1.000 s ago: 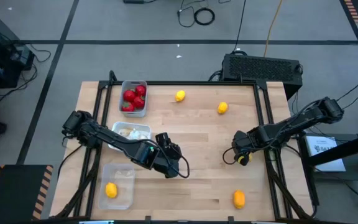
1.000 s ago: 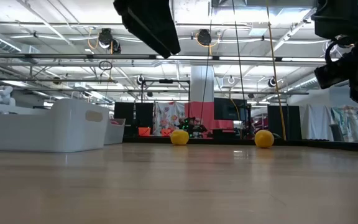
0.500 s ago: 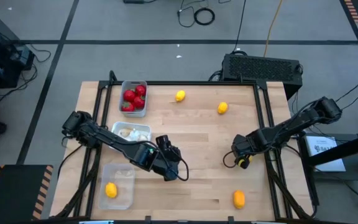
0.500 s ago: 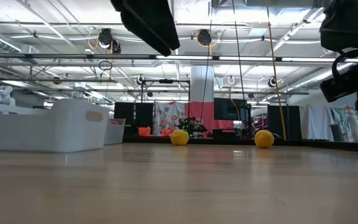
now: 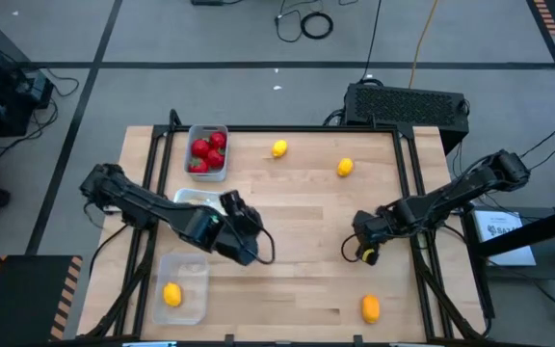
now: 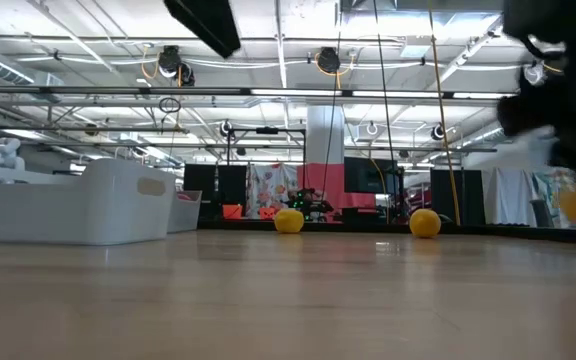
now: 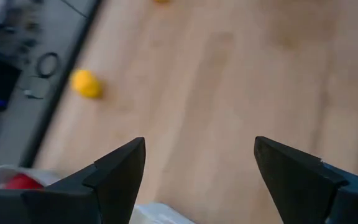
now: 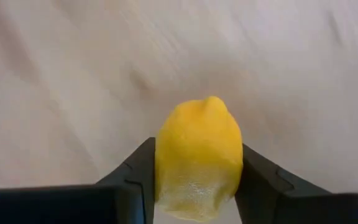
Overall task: Sort produce into baskets
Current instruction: Put the yellow lemon into the transparent bin
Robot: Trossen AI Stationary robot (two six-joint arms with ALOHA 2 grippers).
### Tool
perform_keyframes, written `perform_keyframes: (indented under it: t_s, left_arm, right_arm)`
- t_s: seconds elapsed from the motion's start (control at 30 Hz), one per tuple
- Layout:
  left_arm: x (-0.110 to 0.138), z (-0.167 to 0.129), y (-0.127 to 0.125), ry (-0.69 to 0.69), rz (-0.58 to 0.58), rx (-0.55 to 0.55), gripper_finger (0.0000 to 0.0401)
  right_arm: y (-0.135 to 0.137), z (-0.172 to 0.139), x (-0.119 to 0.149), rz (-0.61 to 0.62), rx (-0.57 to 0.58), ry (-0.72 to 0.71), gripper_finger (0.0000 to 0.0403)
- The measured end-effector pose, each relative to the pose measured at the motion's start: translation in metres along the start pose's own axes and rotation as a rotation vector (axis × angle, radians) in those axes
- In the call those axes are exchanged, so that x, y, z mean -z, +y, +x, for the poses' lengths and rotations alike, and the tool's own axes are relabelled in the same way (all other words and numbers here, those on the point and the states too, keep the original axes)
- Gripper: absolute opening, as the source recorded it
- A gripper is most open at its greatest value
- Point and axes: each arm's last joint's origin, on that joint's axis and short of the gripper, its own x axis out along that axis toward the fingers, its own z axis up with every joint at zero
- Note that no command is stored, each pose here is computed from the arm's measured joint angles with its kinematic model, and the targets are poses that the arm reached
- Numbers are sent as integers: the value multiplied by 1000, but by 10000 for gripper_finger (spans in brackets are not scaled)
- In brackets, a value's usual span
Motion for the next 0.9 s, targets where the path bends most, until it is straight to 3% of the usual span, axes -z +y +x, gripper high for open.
perform_keyframes:
  t_s: [0.23, 0.4, 0.63, 0.9]
  left_arm:
    - [27, -5, 36, -27, -62, -76, 308]
    - [60, 1, 59, 6, -144, -51, 308]
    - [97, 3, 80, -49, -272, 3, 308]
    - [109, 2, 97, -118, -353, -18, 308]
  right_arm:
    - [50, -10, -42, -211, -370, -550, 172]
    - [84, -5, -69, -368, -562, -903, 178]
    - [127, 32, -100, -536, -624, -1227, 174]
    - [204, 76, -156, -702, -612, -1337, 174]
